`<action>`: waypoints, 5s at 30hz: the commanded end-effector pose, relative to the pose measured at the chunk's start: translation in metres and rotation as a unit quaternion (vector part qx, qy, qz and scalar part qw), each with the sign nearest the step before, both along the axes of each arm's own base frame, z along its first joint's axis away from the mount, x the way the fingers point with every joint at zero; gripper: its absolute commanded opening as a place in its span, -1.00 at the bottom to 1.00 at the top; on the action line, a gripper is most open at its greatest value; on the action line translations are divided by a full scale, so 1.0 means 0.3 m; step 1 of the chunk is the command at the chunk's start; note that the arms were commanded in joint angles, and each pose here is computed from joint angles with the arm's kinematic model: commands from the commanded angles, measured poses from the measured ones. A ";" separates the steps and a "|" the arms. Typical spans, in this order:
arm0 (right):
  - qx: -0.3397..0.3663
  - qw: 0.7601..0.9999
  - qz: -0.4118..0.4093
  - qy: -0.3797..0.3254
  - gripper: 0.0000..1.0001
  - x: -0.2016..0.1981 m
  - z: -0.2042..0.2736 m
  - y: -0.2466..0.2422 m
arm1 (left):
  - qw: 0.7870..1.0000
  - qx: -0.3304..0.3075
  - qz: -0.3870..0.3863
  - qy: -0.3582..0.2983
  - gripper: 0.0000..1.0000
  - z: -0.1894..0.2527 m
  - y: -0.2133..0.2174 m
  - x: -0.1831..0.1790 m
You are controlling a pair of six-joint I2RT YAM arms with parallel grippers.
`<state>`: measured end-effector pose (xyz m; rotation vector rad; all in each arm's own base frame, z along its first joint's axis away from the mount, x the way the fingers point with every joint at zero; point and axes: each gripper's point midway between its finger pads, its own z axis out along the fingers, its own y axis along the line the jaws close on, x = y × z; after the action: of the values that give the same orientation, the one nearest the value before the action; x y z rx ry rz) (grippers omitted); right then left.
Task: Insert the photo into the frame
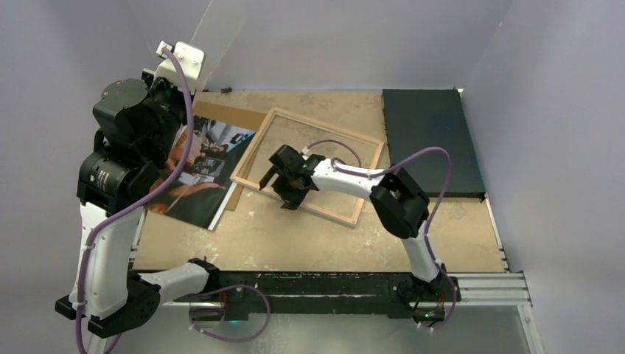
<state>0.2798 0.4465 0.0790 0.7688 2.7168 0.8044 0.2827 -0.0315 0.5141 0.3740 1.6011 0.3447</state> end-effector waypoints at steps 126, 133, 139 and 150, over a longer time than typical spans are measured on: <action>-0.167 0.977 0.119 -0.062 0.67 -0.329 0.040 -0.383 | 0.999 -0.012 -0.033 -0.036 -1.00 -0.002 -0.022 -0.031; -0.156 0.986 0.058 -0.014 0.62 -0.350 -0.078 -0.511 | 0.999 -0.007 -0.042 -0.026 -1.00 -0.030 -0.037 -0.020; -0.123 0.992 0.016 -0.026 0.59 -0.313 -0.101 -0.500 | 0.999 -0.005 -0.041 -0.022 -1.00 -0.038 -0.037 -0.017; -0.128 0.989 -0.075 -0.007 0.52 -0.268 -0.132 -0.524 | 0.999 0.002 -0.043 -0.016 -1.00 -0.045 -0.040 -0.012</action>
<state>0.1873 0.2981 0.0420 0.7253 2.7159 0.4730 0.2793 -0.0418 0.4813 0.4672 1.6165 0.3068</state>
